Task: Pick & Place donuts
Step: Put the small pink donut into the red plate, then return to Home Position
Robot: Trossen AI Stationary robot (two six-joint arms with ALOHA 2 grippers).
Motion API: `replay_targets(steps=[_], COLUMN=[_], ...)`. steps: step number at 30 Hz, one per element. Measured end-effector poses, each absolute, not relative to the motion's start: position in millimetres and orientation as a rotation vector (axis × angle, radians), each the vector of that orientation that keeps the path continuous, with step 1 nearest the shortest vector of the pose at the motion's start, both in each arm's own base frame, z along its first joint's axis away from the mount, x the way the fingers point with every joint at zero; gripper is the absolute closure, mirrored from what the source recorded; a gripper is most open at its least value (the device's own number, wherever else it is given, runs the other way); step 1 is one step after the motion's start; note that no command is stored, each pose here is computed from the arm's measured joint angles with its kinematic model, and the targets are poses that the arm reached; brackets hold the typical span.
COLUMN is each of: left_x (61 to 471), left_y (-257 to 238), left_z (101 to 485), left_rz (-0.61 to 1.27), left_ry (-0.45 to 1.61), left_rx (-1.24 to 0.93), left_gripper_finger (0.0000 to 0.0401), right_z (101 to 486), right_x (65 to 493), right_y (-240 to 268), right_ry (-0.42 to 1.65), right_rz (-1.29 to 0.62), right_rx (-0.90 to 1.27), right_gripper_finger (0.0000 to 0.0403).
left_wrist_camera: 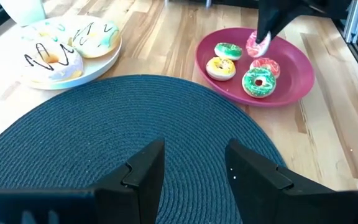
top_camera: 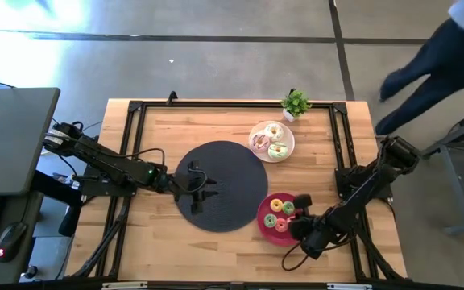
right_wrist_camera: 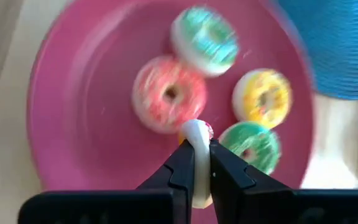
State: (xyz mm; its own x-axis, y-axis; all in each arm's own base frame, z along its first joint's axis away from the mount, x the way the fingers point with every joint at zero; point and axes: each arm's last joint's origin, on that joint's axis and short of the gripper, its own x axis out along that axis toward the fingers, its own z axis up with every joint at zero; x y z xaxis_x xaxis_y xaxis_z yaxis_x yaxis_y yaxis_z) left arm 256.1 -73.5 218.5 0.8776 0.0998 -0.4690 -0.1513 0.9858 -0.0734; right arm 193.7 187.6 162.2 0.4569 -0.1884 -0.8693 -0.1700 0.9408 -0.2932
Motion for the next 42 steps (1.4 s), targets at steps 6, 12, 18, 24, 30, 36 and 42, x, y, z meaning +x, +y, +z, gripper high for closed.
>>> replay_targets(steps=[6,12,18,24,30,36,42], left_x=[256,256,255,254,253,233,189], left_y=[-73,-72,-71,-70,-69,-62,-50], left_z=[219,219,220,223,231,275,328], left_rz=[0.159,0.193,0.198,0.23,0.235,0.235,0.133], left_ry=[0.477,0.47,0.465,0.445,0.395,0.358,0.448], left_rx=[-0.101,-0.091,-0.089,-0.083,-0.031,-0.007,0.033], left_gripper_finger=[0.0238,0.0238,0.0238,0.0238,0.0238,0.0238,0.0238], right_z=[152,151,151,153,157,196,254], right_x=[190,191,194,197,200,204,192], right_y=[186,186,189,198,203,200,186], right_ry=[1.129,1.123,1.124,1.136,1.095,1.044,0.938], right_rz=[0.042,0.039,0.073,0.194,0.27,0.293,0.306], right_rx=[-0.332,-0.32,-0.247,-0.135,-0.104,-0.161,-0.148], right_gripper_finger=[0.0363,0.0323,0.0273,0.023,0.0215,0.0222,0.0235])
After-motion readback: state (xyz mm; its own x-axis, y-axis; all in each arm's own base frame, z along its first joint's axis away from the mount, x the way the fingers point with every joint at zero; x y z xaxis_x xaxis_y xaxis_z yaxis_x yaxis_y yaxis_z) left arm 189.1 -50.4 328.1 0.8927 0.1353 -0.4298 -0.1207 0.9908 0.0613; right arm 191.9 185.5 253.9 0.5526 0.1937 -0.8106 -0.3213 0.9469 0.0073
